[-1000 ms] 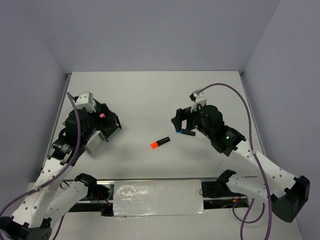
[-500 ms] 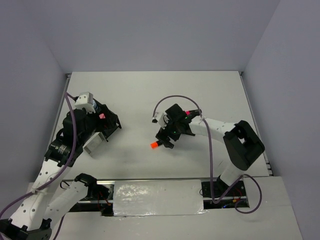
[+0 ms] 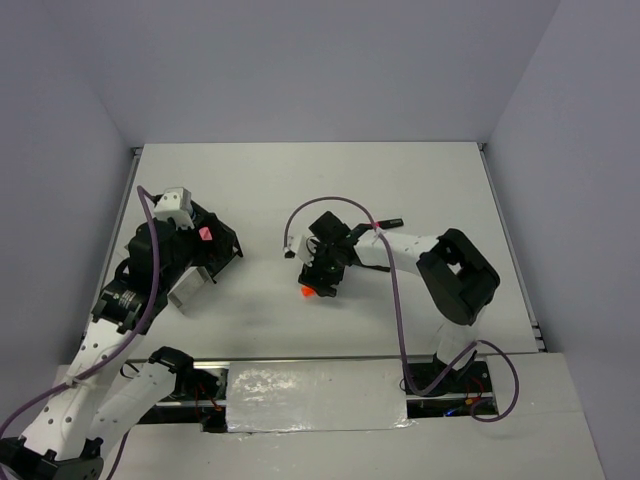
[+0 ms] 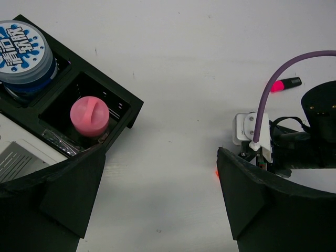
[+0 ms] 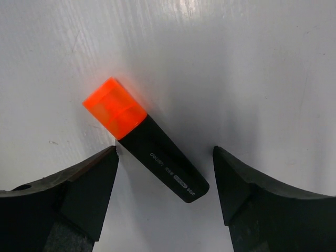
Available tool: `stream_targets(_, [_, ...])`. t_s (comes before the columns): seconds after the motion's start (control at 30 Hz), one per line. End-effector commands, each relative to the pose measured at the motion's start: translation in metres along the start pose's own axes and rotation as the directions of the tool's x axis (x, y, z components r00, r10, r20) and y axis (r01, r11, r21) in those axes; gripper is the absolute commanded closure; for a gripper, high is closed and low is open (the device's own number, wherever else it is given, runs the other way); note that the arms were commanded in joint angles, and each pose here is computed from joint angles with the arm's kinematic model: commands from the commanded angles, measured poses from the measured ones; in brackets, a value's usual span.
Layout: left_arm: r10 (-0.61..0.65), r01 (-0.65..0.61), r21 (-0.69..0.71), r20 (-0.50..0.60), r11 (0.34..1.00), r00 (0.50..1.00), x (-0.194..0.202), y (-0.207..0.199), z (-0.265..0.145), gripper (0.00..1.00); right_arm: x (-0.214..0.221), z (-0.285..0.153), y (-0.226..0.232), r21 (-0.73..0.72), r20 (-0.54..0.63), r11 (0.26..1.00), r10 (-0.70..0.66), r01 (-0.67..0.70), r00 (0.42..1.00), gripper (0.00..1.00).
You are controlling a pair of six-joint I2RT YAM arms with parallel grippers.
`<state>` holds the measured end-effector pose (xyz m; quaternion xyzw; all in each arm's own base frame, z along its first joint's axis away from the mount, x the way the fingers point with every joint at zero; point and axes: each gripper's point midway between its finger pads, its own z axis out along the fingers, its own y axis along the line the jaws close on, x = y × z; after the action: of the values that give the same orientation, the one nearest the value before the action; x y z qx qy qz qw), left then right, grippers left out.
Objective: Sort the stationery into containers
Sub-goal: Pick up the pen from the center of the board.
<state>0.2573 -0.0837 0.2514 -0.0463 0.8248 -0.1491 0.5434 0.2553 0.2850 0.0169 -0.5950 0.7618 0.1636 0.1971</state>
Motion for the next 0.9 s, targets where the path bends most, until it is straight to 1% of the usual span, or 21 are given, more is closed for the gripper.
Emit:
stream_targets(0.0, [0.021,-0.022,0.020,0.057,1.000,0.998,-0.015,-0.004,-0.003,0.01,0.007,0.005,0.008,-0.015,-0.052,1.000,-0.003,0.003,0.999,0.22])
stream_targets(0.03, [0.021,-0.022,0.020,0.057,1.000,0.998,-0.015,-0.004,-0.003,0.01,0.010,0.008,0.007,0.001,-0.072,1.000,-0.010,0.010,0.997,0.36])
stream_targets(0.1, [0.018,-0.019,0.028,0.060,0.999,0.998,-0.017,-0.006,-0.005,0.01,0.018,0.012,0.001,0.049,-0.113,0.999,-0.001,0.006,0.994,0.53])
stream_targets(0.13, [0.014,-0.016,0.031,0.062,0.999,0.998,-0.018,-0.007,-0.006,0.01,0.018,0.013,0.000,0.067,-0.116,0.998,0.006,0.001,0.993,0.63])
stream_targets(0.2, [0.010,-0.013,0.040,0.064,0.999,0.998,-0.020,-0.009,-0.008,0.01,0.022,0.012,-0.003,0.104,-0.129,0.995,0.012,0.001,0.992,0.69])
stream_targets(0.23, [0.008,-0.011,0.045,0.069,0.999,0.998,-0.022,-0.010,-0.010,0.01,0.018,0.012,-0.003,0.119,-0.112,0.993,0.024,-0.011,0.993,0.76])
stream_targets(0.3, [0.008,-0.012,0.059,0.070,0.998,0.997,-0.024,-0.013,-0.013,0.01,0.012,0.008,-0.003,0.140,-0.086,0.989,0.048,-0.035,0.995,0.81])
stream_targets(0.33, [0.007,-0.013,0.068,0.078,0.998,0.997,-0.028,-0.015,-0.015,0.01,0.006,0.007,-0.005,0.151,-0.053,0.986,0.080,-0.071,0.995,0.96])
stream_targets(0.37, [0.005,-0.011,0.083,0.078,0.997,0.997,-0.029,-0.018,-0.016,0.01,0.003,0.005,-0.007,0.171,-0.044,0.981,0.096,-0.088,0.994,1.00])
stream_targets(0.43, [0.000,-0.011,0.156,0.074,0.988,0.997,-0.032,-0.033,-0.020,0.01,-0.001,0.001,-0.011,0.203,-0.013,0.967,0.158,-0.152,0.987,1.00])
stream_targets(0.5, [-0.015,-0.003,0.218,0.082,0.976,0.996,-0.037,-0.045,-0.023,0.01,-0.009,-0.003,-0.008,0.190,0.019,0.965,0.179,-0.180,0.984,1.00])
stream_targets(0.57, [-0.038,0.014,0.298,0.076,0.955,0.996,-0.040,-0.061,-0.028,0.01,-0.019,-0.008,-0.006,0.177,0.087,0.956,0.222,-0.234,0.971,1.00])
stream_targets(0.6, [-0.051,0.024,0.320,0.079,0.947,0.996,-0.042,-0.065,-0.030,0.01,-0.031,-0.019,-0.007,0.179,0.145,0.950,0.231,-0.256,0.962,1.00])
stream_targets(0.63, [-0.086,0.050,0.366,0.083,0.929,0.993,-0.046,-0.074,-0.034,0.01,-0.047,-0.031,-0.004,0.164,0.223,0.940,0.259,-0.298,0.940,1.00])
stream_targets(0.67, [-0.107,0.066,0.389,0.084,0.919,0.991,-0.047,-0.078,-0.036,0.01,-0.055,-0.038,-0.003,0.154,0.268,0.934,0.273,-0.321,0.924,1.00])
stream_targets(0.7, [-0.134,0.089,0.408,0.082,0.909,0.988,-0.046,-0.081,-0.038,0.01,-0.072,-0.045,-0.004,0.135,0.345,0.920,0.304,-0.367,0.888,1.00])
stream_targets(0.73, [-0.208,0.162,0.413,0.067,0.896,0.976,-0.048,-0.083,-0.039,0.01,-0.082,-0.052,-0.003,0.118,0.392,0.913,0.319,-0.391,0.863,1.00])
stream_targets(0.77, [-0.258,0.202,0.413,0.084,0.888,0.962,-0.053,-0.082,-0.039,0.01,-0.093,-0.064,0.005,0.096,0.448,0.911,0.320,-0.401,0.835,1.00])
stream_targets(0.8, [-0.304,0.245,0.411,0.084,0.878,0.949,-0.049,-0.079,-0.037,0.01,-0.111,-0.075,0.006,0.063,0.526,0.887,0.360,-0.457,0.771,1.00])
stream_targets(0.83, [-0.374,0.309,0.417,0.080,0.855,0.924,-0.052,-0.080,-0.038,0.01,-0.119,-0.088,0.011,0.053,0.581,0.878,0.360,-0.476,0.730,1.00])
stream_targets(0.87, [-0.407,0.337,0.424,0.084,0.840,0.910,-0.054,-0.080,-0.038,0.01,-0.127,-0.098,0.010,0.069,0.632,0.859,0.356,-0.507,0.689,1.00])
